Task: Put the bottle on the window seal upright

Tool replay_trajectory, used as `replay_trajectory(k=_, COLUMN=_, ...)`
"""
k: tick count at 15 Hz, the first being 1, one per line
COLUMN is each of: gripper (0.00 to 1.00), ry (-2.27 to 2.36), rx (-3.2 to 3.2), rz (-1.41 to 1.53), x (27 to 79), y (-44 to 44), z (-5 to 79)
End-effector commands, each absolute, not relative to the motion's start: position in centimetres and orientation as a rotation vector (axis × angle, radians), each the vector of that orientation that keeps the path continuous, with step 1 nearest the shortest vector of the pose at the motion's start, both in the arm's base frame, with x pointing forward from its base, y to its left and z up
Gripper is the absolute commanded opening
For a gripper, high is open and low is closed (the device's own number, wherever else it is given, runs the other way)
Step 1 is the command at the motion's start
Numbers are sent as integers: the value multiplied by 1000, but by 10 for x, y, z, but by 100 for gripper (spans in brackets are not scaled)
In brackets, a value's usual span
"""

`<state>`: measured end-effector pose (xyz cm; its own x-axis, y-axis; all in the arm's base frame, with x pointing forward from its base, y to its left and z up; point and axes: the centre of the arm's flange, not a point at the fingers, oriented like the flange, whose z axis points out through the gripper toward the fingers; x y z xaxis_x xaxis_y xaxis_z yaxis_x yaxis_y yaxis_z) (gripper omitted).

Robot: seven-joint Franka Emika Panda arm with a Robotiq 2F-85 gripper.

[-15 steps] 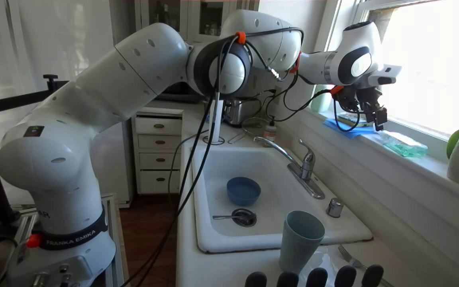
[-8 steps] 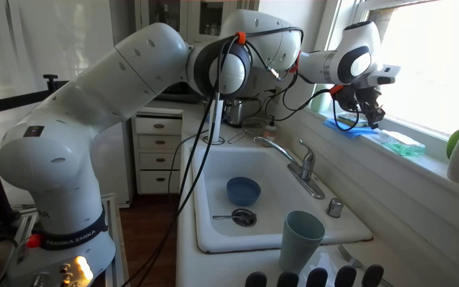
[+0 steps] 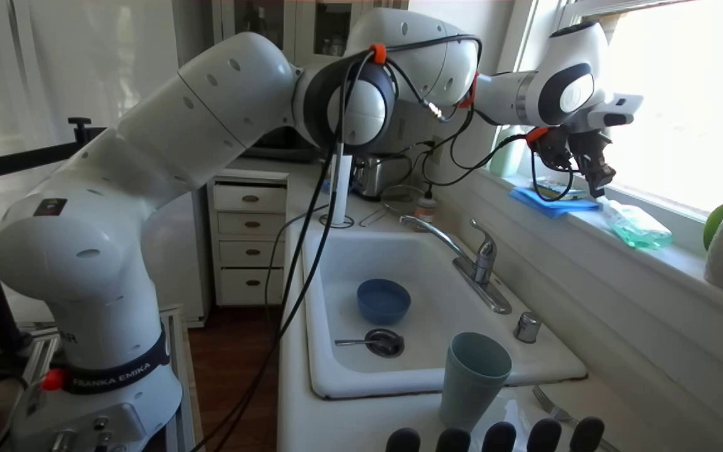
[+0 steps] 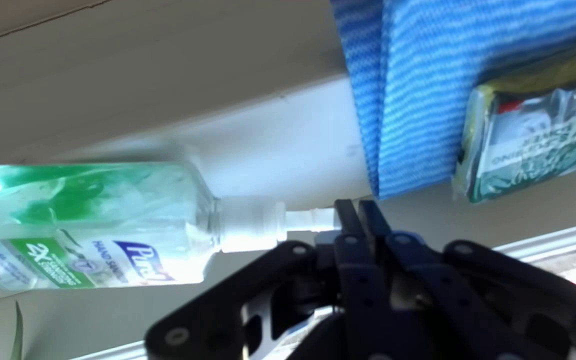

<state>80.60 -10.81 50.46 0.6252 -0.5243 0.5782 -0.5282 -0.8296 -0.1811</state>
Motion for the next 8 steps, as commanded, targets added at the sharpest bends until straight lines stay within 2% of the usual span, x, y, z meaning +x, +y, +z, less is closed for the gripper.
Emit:
replay_trajectory(k=1, gripper=1, ry=-945, rx=2859, rz=1051, x=791, y=-118, z=530)
replay_trajectory(k=8, gripper=1, ry=-1044, rx=2835, rz=1253, x=776, y=-131, z=566)
